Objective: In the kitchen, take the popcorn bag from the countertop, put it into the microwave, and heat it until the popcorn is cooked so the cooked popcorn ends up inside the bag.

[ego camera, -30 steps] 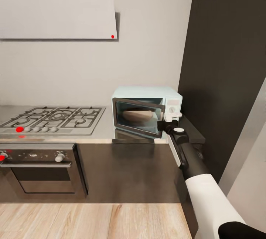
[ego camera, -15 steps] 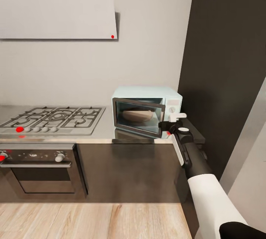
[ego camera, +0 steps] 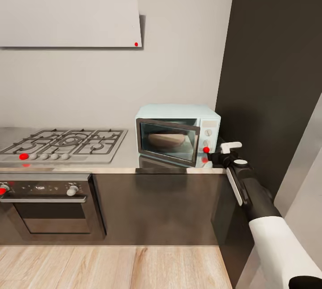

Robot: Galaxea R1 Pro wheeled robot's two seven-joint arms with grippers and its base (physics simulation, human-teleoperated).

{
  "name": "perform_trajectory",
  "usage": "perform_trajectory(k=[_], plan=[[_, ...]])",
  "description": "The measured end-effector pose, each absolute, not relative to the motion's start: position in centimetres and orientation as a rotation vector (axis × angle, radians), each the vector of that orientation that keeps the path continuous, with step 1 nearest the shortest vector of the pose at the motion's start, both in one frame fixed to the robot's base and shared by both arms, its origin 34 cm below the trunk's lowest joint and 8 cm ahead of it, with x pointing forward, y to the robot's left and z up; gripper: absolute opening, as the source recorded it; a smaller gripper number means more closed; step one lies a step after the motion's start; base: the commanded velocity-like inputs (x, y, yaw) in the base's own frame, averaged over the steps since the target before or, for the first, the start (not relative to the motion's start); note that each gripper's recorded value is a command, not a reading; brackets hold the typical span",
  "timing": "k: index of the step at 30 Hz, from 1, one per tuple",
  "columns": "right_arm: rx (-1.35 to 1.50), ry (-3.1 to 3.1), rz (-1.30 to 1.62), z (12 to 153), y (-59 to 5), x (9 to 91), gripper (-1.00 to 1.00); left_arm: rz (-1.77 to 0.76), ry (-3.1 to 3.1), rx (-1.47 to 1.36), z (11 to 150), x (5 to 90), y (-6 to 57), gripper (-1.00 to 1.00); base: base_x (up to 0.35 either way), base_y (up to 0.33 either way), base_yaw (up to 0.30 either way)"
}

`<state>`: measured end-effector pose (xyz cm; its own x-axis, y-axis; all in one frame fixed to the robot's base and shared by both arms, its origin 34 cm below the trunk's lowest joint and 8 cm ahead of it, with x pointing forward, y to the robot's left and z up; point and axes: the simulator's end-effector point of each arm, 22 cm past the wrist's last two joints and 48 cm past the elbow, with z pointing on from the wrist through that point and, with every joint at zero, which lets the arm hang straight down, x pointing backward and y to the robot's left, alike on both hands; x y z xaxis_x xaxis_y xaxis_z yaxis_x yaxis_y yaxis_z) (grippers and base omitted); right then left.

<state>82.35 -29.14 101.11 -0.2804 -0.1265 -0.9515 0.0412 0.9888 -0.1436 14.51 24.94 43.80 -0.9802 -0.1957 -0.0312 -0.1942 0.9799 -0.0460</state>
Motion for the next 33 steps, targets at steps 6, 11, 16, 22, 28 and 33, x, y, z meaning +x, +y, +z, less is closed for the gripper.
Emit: perform_trajectory(k=[6, 11, 16, 22, 28, 33], plan=[[-0.059, 1.845, -0.162, 101.3, -29.1, 82.3, 1.0, -0.069, 3.09, -0.305, 43.8, 14.5, 24.8, 1.0, 0.0, 0.0, 0.0], [-0.058, 1.833, -0.166, 101.8, -29.1, 82.3, 1.0, -0.066, 3.09, -0.305, 43.8, 14.5, 24.9, 1.0, 0.0, 0.0, 0.0], [-0.058, 1.83, -0.161, 102.0, -28.8, 82.3, 1.0, -0.076, 3.088, -0.305, 43.8, 14.6, 24.9, 1.0, 0.204, 0.0, 0.0], [-0.056, 1.829, -0.162, 102.0, -28.8, 82.3, 1.0, -0.079, 3.088, -0.303, 43.8, 14.6, 24.8, 1.0, 0.317, 0.0, 0.0], [-0.056, 1.829, -0.157, 102.0, -28.6, 82.3, 1.0, -0.08, 3.088, -0.302, 43.8, 14.6, 24.8, 1.0, 0.271, 0.0, 0.0], [-0.079, 1.833, -0.12, 101.8, -27.9, 82.4, 1.0, -0.078, 3.088, -0.302, 43.8, 14.6, 24.8, 1.0, 0.029, 0.0, 0.0]])
